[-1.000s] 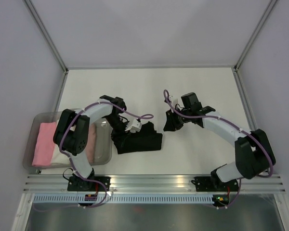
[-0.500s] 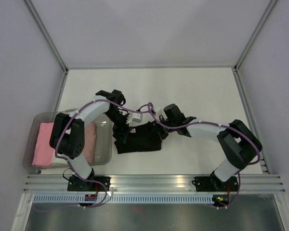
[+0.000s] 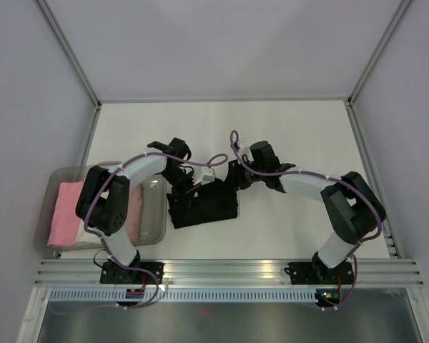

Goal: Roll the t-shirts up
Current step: Roll the tshirt

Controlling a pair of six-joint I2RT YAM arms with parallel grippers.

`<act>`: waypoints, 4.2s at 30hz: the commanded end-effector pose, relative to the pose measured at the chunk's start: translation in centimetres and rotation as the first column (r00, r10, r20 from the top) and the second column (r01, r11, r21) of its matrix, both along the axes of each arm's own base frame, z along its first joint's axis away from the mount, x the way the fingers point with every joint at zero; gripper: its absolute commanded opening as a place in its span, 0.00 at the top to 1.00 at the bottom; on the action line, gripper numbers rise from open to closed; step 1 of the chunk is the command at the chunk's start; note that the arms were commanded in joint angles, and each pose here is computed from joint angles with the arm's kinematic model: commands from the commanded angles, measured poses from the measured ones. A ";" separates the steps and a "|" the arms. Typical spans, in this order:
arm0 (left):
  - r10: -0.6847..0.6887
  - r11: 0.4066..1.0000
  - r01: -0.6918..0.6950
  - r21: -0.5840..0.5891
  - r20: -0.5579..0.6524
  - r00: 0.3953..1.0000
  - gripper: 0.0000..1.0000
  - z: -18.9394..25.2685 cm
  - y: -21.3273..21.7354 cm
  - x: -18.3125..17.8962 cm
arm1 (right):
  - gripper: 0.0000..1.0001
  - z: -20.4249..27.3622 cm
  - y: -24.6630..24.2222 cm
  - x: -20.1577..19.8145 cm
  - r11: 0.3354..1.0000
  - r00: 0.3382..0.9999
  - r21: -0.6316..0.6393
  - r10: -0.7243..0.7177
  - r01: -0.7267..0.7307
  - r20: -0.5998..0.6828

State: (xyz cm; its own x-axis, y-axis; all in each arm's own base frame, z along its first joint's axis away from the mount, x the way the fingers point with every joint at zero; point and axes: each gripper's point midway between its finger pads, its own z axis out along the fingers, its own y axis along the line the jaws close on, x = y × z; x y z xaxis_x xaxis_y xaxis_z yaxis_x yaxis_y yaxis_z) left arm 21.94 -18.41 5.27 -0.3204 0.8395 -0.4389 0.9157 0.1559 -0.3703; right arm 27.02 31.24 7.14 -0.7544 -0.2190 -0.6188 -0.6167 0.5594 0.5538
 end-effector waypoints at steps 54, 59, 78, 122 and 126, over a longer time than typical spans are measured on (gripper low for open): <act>-0.040 0.999 0.040 -0.009 0.007 0.999 0.77 -1.7 -2.2 4.7 | 0.86 4.7 -6.8 2.7 0.979 0.953 -0.059 -0.173 0.193 0.249; -0.049 0.999 0.049 0.009 0.019 0.999 0.63 -1.4 -2.0 5.3 | 0.91 3.5 -1.1 -2.1 0.994 0.985 0.111 -0.044 0.025 0.168; -0.129 0.977 0.106 0.183 0.117 0.985 0.52 -1.9 3.5 9.3 | 0.94 -3.0 -1.7 1.1 0.982 0.984 0.061 -0.177 0.177 0.004; -0.497 0.867 0.354 0.352 0.674 0.546 0.24 -3.2 1.2 8.3 | 0.94 -1.6 -2.2 2.1 0.986 0.986 0.064 -0.160 0.157 0.041; -0.480 0.876 0.339 0.345 0.706 0.521 0.25 -2.7 0.6 9.8 | 0.93 -1.5 -2.3 2.2 0.988 0.988 0.054 -0.148 0.145 0.047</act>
State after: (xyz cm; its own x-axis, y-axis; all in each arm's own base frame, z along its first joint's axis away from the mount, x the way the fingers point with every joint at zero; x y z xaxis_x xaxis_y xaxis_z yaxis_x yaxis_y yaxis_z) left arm 30.57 -17.63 2.84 0.4350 0.8709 -0.2288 0.8410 -0.3023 0.4487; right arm 28.20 28.55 3.74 -0.7832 -0.0729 -0.6175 -0.5101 0.6431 0.5711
